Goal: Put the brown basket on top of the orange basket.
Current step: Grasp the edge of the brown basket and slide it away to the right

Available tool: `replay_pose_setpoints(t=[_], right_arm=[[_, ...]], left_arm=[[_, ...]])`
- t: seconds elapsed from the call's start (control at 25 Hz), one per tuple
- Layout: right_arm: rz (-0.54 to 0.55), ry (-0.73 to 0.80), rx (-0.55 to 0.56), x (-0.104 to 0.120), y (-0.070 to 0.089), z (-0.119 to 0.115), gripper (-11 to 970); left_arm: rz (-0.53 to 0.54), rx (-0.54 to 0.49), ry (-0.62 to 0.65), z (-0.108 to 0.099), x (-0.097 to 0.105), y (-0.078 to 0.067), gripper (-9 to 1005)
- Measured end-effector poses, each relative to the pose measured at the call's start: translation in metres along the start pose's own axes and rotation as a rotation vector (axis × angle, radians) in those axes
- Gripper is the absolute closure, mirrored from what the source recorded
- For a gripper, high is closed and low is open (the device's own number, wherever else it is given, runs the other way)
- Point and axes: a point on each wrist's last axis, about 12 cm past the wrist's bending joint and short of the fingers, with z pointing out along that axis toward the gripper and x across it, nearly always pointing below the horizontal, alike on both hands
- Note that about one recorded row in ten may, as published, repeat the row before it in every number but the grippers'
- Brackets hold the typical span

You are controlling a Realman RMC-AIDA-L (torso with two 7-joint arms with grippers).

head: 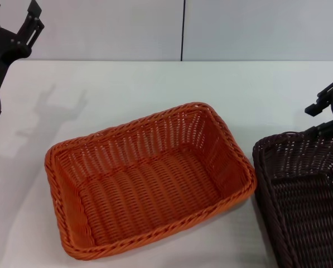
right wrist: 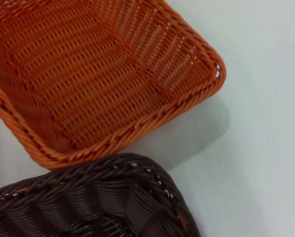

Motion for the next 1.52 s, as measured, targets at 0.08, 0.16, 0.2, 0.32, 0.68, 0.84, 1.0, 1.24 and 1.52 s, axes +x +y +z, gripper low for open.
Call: replay_pose_setpoints(t=[0.08,0.16,0.2,0.32,0.68,0.84,1.0,1.24,1.52], right_arm=[[-0.002,0.007,-0.006,0.0,0.0,0.001,574],[0.001,0.016,-0.019,0.002,0.002,0.005,577],[0.001,0.016,-0.019,0.002,0.002,0.005,578],[0.01,0.021,-0.033,0.005,0.002,0.009,581],[0.011,0.065,-0.059,0.01,0.002,0.035,591],[0.003,0.078,-0.062,0.01,0.002,0.043,596],[-0.003,0.076,-0.053,0.01,0.002,0.045,600],[-0.016,0.08,-0.035,0.012,0.001,0.05,607],[-0.014,0.1,-0.069,0.016,0.003,0.05,668]], left_arm=[[0.0,0.0,0.004,0.001,0.0,0.0,154],[0.001,0.001,0.007,0.003,0.0,0.0,154],[0.001,0.001,0.007,0.003,0.0,0.0,154],[0.001,0.001,0.012,0.004,0.001,0.0,154],[-0.005,0.002,0.017,0.006,0.001,-0.002,154],[-0.006,0.005,0.018,0.007,0.002,-0.002,154],[-0.008,0.004,0.021,0.005,0.002,-0.003,154],[-0.012,0.002,0.028,0.002,0.004,-0.002,154],[-0.018,0.006,0.031,0.0,0.005,-0.003,154]])
